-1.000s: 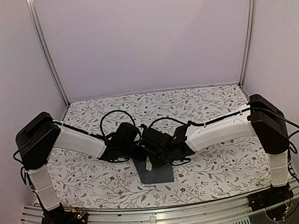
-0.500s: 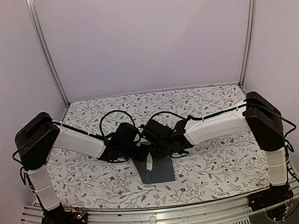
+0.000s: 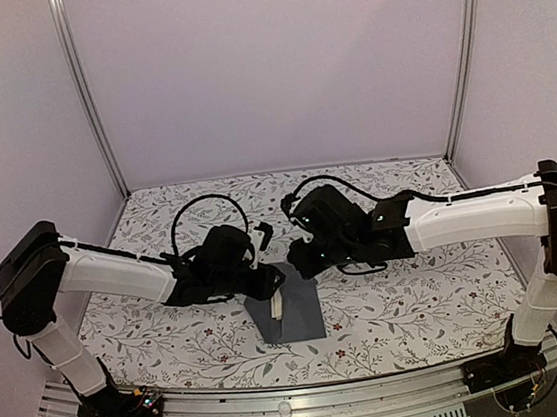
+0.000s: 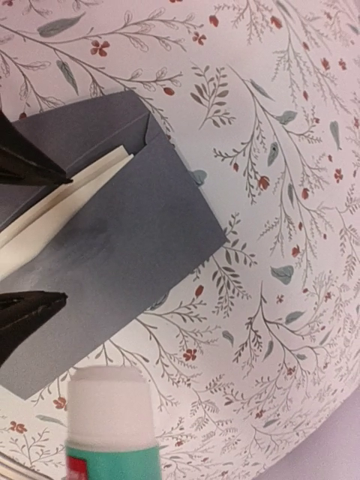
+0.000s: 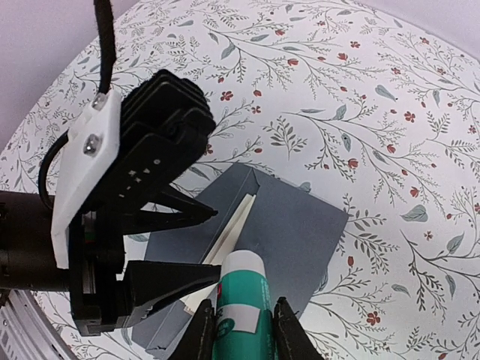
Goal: Place the letter into the envelope and seal it
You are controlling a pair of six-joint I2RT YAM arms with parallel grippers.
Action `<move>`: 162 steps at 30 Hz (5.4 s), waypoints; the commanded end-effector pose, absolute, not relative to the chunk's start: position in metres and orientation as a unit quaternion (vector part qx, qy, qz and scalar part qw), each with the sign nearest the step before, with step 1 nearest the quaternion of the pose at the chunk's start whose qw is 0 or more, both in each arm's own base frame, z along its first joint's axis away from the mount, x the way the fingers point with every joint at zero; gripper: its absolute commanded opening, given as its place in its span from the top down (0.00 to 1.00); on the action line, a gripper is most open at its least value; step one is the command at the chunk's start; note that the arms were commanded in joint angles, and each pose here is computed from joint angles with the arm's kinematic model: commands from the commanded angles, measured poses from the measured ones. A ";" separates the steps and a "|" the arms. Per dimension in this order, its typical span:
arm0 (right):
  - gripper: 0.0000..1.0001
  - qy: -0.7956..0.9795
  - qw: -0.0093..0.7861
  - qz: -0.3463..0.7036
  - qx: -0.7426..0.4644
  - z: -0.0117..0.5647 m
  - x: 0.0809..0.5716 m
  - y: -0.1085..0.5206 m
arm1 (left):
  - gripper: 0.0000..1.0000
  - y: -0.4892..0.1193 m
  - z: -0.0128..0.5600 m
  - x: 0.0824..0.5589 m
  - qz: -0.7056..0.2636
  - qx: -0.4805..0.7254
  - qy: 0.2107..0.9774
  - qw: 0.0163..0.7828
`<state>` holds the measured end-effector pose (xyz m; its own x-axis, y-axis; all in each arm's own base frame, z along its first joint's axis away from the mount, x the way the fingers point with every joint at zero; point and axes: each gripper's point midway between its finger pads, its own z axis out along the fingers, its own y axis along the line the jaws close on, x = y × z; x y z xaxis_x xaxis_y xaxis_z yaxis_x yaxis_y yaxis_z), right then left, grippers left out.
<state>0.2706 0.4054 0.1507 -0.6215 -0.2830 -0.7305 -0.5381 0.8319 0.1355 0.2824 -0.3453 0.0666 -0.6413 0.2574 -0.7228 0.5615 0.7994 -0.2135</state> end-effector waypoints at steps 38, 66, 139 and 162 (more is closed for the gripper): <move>1.00 0.869 0.381 0.246 -0.198 0.177 0.203 0.326 | 0.39 -0.331 0.031 -0.006 -0.130 0.326 0.905 0.242; 1.00 0.879 0.379 0.223 -0.184 0.169 0.201 0.315 | 0.83 -0.348 0.010 0.013 -0.125 0.309 0.909 0.249; 1.00 0.923 0.212 0.223 -0.229 0.241 0.223 0.281 | 0.00 -0.368 0.142 0.239 -0.203 0.285 0.840 0.415; 1.00 0.960 0.033 0.165 -0.225 0.112 0.244 0.300 | 0.00 -0.230 0.190 0.268 -0.228 0.130 0.815 0.516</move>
<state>0.2372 0.2959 0.1171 -0.8971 -0.4141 -0.1538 -0.4416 0.8488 0.2908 0.2636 -0.2410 0.1809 -0.4546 0.0414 -0.8897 0.4695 0.8600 -0.1999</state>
